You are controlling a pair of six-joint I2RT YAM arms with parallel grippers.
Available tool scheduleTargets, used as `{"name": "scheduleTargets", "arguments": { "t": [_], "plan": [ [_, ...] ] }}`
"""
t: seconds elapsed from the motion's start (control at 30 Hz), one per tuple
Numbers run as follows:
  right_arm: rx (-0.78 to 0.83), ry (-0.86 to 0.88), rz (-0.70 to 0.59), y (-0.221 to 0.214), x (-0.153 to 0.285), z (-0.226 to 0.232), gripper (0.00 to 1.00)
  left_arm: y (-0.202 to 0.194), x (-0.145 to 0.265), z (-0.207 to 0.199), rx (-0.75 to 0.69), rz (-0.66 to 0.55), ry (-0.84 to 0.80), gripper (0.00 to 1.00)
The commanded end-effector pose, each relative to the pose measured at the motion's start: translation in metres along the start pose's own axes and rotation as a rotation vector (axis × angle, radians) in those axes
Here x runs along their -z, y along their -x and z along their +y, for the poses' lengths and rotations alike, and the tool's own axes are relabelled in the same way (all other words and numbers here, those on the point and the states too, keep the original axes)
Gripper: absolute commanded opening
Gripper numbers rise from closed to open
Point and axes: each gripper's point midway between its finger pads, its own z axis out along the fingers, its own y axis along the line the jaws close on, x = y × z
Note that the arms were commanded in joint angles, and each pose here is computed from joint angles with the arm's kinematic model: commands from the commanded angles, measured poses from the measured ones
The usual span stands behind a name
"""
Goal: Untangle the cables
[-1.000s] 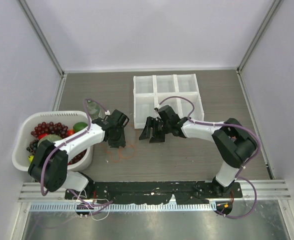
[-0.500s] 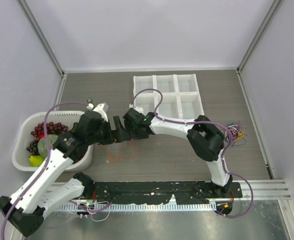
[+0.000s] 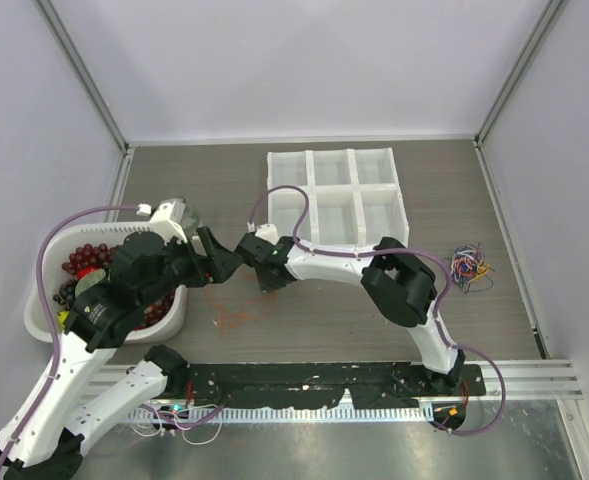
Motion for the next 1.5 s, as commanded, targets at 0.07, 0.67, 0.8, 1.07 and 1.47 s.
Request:
{"name": "scheduleTargets", "arguments": {
  "t": [0.07, 0.67, 0.8, 1.07, 1.47],
  "plan": [
    [0.022, 0.044, -0.099, 0.016, 0.055, -0.016, 0.01, 0.026, 0.012, 0.014, -0.002, -0.123, 0.097, 0.81],
    [-0.412, 0.120, -0.640, 0.248, 0.240, -0.164, 0.01, 0.033, -0.007, 0.012, 0.015, -0.129, 0.111, 0.90],
    [-0.415, 0.049, -0.667, 0.273, 0.236, -0.192, 0.01, 0.030, -0.016, 0.003, -0.014, -0.091, 0.072, 0.92],
    [-0.464, -0.036, -0.704, 0.310, 0.247, -0.248, 0.01, 0.033, -0.025, -0.003, -0.055, -0.065, 0.055, 0.93],
    [-0.463, -0.004, -0.674, 0.289, 0.246, -0.247, 0.01, 0.037, -0.039, -0.009, -0.080, -0.046, 0.046, 0.95]
  ]
}}
